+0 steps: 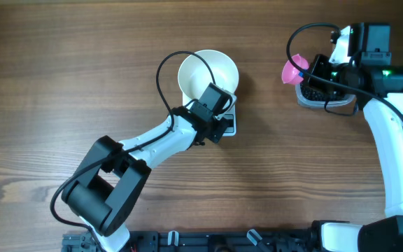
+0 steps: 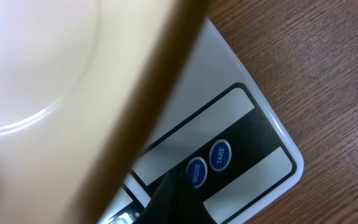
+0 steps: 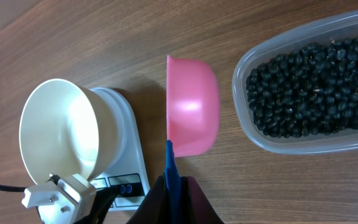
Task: Scoop item into bowl and weigh 150g on scale
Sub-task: 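Press the TARE button on the scale with left gripper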
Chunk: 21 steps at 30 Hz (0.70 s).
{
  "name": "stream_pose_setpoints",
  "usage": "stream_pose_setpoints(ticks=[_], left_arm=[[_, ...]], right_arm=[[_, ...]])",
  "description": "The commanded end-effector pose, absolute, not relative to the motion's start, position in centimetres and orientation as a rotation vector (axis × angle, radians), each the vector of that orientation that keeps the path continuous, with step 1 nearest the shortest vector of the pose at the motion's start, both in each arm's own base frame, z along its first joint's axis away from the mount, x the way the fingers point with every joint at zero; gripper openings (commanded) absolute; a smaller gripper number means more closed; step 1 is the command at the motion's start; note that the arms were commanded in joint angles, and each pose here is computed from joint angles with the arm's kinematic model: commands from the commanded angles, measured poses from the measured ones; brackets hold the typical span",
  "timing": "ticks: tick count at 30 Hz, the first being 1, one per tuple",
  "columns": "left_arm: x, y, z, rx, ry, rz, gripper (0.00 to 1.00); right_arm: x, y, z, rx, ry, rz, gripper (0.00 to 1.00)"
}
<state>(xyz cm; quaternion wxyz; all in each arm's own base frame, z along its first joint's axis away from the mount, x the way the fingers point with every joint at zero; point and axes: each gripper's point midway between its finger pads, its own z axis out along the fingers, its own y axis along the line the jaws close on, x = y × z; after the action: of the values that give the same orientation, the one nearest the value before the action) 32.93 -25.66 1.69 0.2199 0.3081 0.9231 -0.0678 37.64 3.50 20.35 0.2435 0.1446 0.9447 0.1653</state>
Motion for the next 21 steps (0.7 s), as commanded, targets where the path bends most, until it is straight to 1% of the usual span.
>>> stream_pose_setpoints(ticks=[1, 11, 21], left_arm=[[32.0, -24.3, -0.6, 0.830, 2.637, -0.127, 0.04], [31.8, -24.0, -1.7, 0.837, 2.664, -0.108, 0.04], [31.7, -23.8, -1.7, 0.832, 2.669, -0.092, 0.04]], right_arm=[[37.9, 3.3, 21.3, 0.374, 2.554, 0.427, 0.04], [37.9, 3.3, 21.3, 0.374, 2.555, 0.427, 0.04], [37.8, 3.3, 21.3, 0.374, 2.556, 0.426, 0.04]])
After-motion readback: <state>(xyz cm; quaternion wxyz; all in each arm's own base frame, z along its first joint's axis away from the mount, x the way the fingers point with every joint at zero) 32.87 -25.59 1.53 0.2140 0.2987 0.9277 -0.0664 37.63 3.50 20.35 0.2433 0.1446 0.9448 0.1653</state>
